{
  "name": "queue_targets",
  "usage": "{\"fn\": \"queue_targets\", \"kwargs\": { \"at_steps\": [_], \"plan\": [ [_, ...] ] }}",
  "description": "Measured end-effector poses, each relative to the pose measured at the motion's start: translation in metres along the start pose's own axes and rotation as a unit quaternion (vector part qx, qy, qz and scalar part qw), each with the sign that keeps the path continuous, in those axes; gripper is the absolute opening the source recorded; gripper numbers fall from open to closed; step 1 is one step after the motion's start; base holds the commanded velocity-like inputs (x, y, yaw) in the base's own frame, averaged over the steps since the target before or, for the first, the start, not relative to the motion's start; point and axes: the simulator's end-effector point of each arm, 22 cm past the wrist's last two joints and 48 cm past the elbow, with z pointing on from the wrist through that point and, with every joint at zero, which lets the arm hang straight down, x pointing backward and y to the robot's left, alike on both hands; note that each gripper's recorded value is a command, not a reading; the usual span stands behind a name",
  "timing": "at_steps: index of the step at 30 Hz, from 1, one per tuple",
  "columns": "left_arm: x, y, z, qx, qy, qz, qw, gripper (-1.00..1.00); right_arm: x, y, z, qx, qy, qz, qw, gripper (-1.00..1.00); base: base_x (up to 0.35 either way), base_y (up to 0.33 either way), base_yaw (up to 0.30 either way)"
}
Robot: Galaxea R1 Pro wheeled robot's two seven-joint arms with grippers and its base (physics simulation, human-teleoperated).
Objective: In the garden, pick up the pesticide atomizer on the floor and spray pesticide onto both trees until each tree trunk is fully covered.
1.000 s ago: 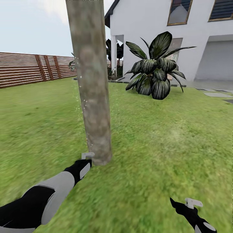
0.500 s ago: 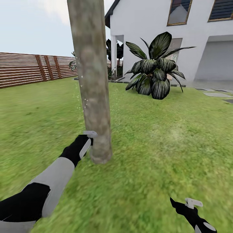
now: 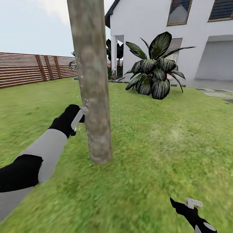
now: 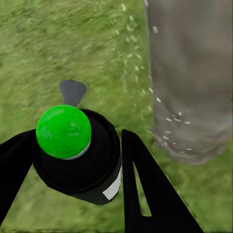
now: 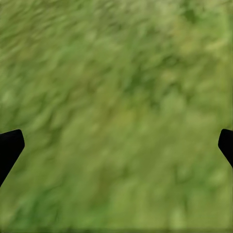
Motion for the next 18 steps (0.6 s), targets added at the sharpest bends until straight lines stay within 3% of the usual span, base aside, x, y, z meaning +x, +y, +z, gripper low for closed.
{"fn": "queue_targets", "kwargs": {
  "at_steps": [4,7,12,16,18],
  "plan": [
    [0.005,0.056,0.012,-0.036,0.014,-0.009,0.9992,-1.00,0.000,0.000,0.000,0.000,0.000,0.000,1.0000,1.00,0.000,0.000,0.000],
    [0.007,0.057,0.014,-0.031,0.017,-0.014,0.9993,-1.00,0.000,0.000,0.000,0.000,0.000,0.000,1.0000,1.00,0.000,0.000,0.000],
    [0.012,0.016,0.009,-0.002,0.022,-0.004,0.9997,-1.00,0.000,-0.001,0.000,0.000,0.000,0.000,1.0000,1.00,0.000,0.000,0.000],
    [0.052,-0.033,0.015,0.028,0.068,0.020,0.9971,-1.00,0.000,0.000,0.000,0.000,0.000,0.000,1.0000,1.00,0.000,0.000,0.000],
    [0.070,-0.050,0.023,0.076,0.085,0.018,0.9933,-1.00,-0.001,0.000,0.000,0.000,-0.001,0.000,1.0000,1.00,0.000,0.000,0.000]
  ]
}}
